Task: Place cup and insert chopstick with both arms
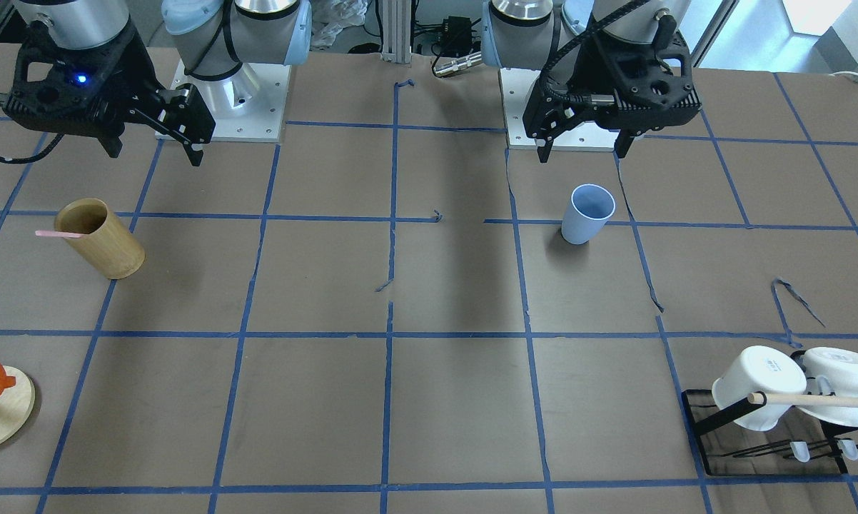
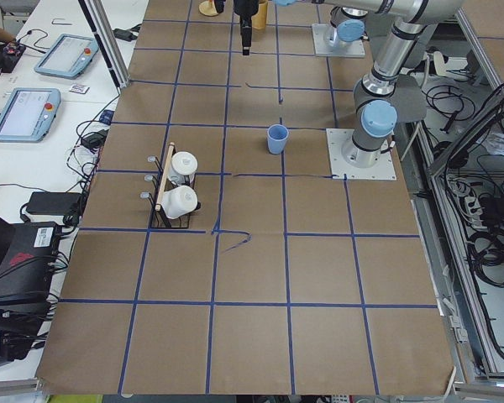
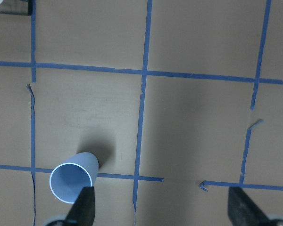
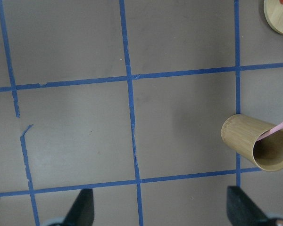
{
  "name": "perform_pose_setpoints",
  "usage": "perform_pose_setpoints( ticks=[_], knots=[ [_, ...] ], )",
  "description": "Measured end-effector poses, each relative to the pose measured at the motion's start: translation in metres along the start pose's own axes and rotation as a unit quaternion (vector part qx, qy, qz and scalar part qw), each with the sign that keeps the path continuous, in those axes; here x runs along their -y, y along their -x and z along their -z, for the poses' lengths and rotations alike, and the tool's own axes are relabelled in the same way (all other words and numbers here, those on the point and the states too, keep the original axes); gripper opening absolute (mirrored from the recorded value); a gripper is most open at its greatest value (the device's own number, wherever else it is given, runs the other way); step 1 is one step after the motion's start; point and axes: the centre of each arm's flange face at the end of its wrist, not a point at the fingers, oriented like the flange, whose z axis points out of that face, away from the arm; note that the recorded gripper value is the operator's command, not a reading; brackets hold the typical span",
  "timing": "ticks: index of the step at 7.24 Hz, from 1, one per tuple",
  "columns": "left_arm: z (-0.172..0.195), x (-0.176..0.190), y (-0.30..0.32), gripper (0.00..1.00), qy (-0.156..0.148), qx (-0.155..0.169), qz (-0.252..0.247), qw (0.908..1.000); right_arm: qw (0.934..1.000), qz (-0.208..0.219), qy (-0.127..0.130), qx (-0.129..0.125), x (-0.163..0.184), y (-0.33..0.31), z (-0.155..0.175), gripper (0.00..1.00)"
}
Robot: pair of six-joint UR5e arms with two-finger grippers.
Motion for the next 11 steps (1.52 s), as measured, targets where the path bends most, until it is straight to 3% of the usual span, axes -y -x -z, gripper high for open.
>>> perform_pose_setpoints(
  ticks=[8,11],
  knots=[
    [-0.0032,-0.0029,0.0011,1.00,0.006,0.003,0.000,1.0000,1.0000,0.002,-0.001,-0.002,-0.0036,-0.0007,0.0006,1.00],
    [-0.0027,-0.0036,0.0032,1.00,0.007,0.004,0.001,1.0000,0.9997,0.024,-0.001,-0.006,-0.0040,-0.0014,0.0010,1.00]
  ],
)
